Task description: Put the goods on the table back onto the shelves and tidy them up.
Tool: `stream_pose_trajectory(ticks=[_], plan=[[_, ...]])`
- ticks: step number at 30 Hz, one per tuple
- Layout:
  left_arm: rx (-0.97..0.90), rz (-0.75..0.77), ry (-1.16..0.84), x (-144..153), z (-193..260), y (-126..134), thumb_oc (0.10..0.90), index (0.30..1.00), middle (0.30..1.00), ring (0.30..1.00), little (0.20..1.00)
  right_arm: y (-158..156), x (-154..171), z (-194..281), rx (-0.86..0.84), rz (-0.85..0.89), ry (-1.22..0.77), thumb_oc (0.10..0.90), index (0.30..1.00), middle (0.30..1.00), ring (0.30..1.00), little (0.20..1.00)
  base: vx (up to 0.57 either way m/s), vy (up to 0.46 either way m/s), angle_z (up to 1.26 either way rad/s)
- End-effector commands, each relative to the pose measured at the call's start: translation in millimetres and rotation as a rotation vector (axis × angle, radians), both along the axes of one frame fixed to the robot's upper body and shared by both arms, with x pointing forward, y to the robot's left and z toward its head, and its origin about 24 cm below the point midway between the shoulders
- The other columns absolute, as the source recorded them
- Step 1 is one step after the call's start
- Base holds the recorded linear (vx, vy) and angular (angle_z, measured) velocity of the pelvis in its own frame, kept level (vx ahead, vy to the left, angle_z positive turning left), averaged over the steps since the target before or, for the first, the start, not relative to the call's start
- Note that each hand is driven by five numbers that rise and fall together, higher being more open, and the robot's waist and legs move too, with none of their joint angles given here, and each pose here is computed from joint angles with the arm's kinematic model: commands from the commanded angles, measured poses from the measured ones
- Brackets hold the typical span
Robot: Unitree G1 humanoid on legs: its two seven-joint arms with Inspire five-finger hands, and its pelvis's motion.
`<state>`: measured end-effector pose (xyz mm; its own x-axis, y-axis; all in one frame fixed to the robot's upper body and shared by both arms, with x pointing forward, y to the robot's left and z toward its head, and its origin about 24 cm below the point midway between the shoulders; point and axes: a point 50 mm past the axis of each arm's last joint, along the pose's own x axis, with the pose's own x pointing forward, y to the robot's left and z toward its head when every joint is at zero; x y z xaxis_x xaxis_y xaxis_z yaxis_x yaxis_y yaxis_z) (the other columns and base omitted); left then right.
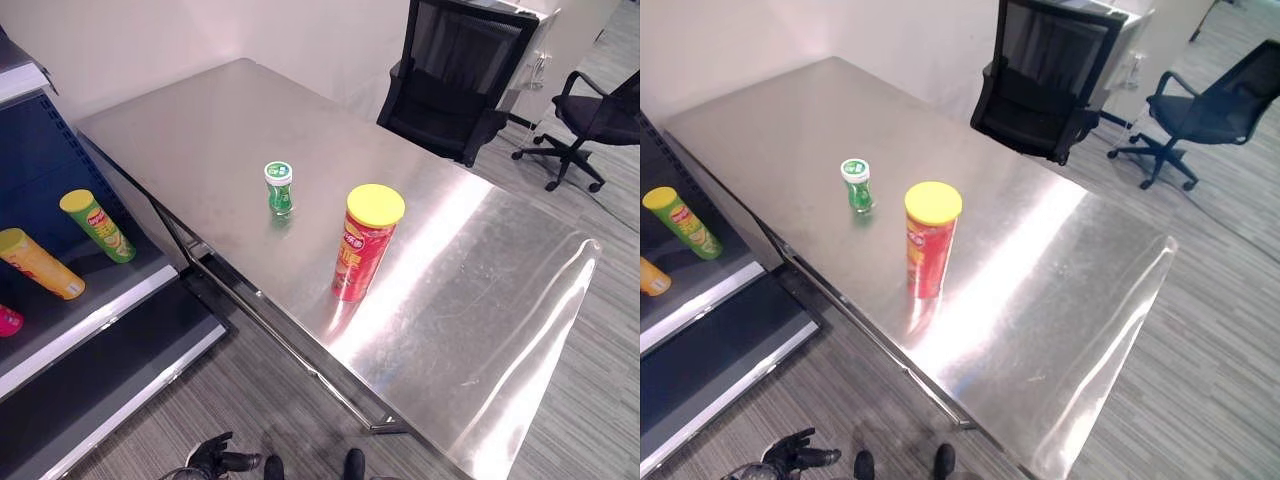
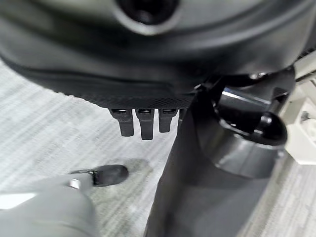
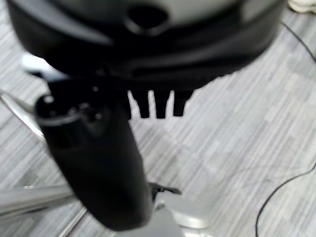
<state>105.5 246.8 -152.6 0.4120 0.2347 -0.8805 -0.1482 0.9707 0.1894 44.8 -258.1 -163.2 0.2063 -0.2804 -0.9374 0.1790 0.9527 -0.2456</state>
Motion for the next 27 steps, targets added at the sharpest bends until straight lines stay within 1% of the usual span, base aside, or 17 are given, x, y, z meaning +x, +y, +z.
stream_pose_trajectory(ticks=[1,2,3,4,5,6,8,9,10,13,14,18,19,20,23,26,27], plan=[[0.017,-0.064,-0.115,34.2,13.9,4.8,0.8,0.9,0.9,0.9,0.9,-55.3,-31.4,17.0,-0.139,-0.172,0.096,0.8,0.9,0.9,0.9,0.9,0.05,0.032,0.09],[0.018,-0.053,-0.12,33.9,14.9,7.7,0.8,0.9,0.9,0.9,0.9,-68.5,-38.0,23.0,-0.172,-0.232,0.098,0.8,0.9,0.9,0.9,0.9,0.07,0.031,0.01],[0.022,-0.047,-0.118,30.8,15.8,13.2,0.8,0.9,0.9,0.9,0.9,-104.6,-58.8,43.6,-0.268,-0.372,0.109,0.8,0.9,0.9,0.9,0.9,0.07,0.022,-0.05],[0.028,-0.047,-0.116,28.8,16.5,16.9,0.8,0.9,0.9,0.9,0.9,-124.5,-66.3,57.4,-0.327,-0.434,0.103,0.8,0.9,0.9,0.9,0.9,0.08,0.038,-0.07],[0.037,-0.058,-0.114,29.2,17.2,18.6,0.8,0.9,0.9,0.9,0.9,-166.4,-67.9,91.7,-0.456,-0.565,0.029,0.8,0.9,0.9,0.9,0.9,0.06,0.04,-0.1],[0.042,-0.07,-0.107,29.7,16.6,17.1,0.8,0.9,0.9,0.9,0.9,-191.3,-63.0,116.4,-0.542,-0.628,-0.046,0.8,0.9,0.9,0.9,0.9,0.05,0.047,-0.14],[0.05,-0.089,-0.1,28.8,15.0,13.5,0.8,0.9,0.9,0.9,0.9,-227.8,-38.9,161.7,-0.706,-0.613,-0.196,0.8,0.9,0.9,0.9,0.9,0.03,0.045,-0.21],[0.047,-0.106,-0.091,26.0,12.5,7.9,0.8,0.9,0.9,0.9,0.9,-254.1,3.6,220.9,-0.904,-0.526,-0.439,0.8,0.9,0.9,0.9,0.9,0.02,0.056,-0.2],[0.038,-0.104,-0.097,25.0,11.1,3.2,0.8,0.9,0.9,0.9,0.9,-252.8,52.1,280.1,-1.055,-0.388,-0.744,0.8,0.9,0.9,0.9,0.9,0.02,0.051,-0.18],[0.029,-0.126,-0.088,23.0,9.5,-1.1,0.8,0.9,0.9,0.9,0.9,-219.9,105.1,371.7,-1.197,-0.149,-1.178,0.8,0.9,0.9,0.9,0.9,0.01,0.01,-0.15],[0.027,-0.13,-0.078,20.3,8.6,-0.6,0.8,0.9,0.9,0.9,0.9,-195.0,123.1,405.1,-1.22,-0.015,-1.351,0.8,0.9,0.9,0.9,0.9,0.0,-0.015,-0.08],[0.011,-0.158,-0.086,13.3,8.5,-0.3,0.8,0.9,0.9,0.9,0.9,-108.6,140.2,496.5,-1.117,0.364,-1.928,0.8,0.9,0.9,0.9,0.9,0.0,-0.011,0.03],[0.01,-0.175,-0.089,12.9,9.1,-0.2,0.8,0.9,0.9,0.9,0.9,-96.6,141.9,507.7,-1.061,0.404,-2.021,0.8,0.9,0.9,0.9,0.9,0.04,-0.004,-0.01],[0.01,-0.171,-0.089,12.3,9.0,0.1,0.8,0.9,0.9,0.9,0.9,-96.0,143.3,508.3,-1.054,0.407,-2.024,0.8,0.9,0.9,0.9,0.9,0.05,-0.006,0.14],[0.016,-0.193,-0.094,11.0,10.6,3.9,0.8,0.9,0.9,0.9,0.9,-65.0,155.2,548.1,-0.709,0.51,-2.304,0.8,0.9,0.9,0.9,0.9,0.04,-0.018,0.17],[0.011,-0.188,-0.091,8.7,9.8,3.0,0.8,0.9,0.9,0.9,0.9,-56.7,163.2,547.5,-0.595,0.543,-2.328,0.8,0.9,0.9,0.9,0.9,0.03,-0.013,0.31],[0.004,-0.186,-0.08,4.8,8.4,1.9,0.8,0.9,0.9,0.9,0.9,-44.6,172.1,541.5,-0.47,0.6,-2.332,0.8,0.9,0.9,0.9,0.9,0.03,-0.014,0.27]])
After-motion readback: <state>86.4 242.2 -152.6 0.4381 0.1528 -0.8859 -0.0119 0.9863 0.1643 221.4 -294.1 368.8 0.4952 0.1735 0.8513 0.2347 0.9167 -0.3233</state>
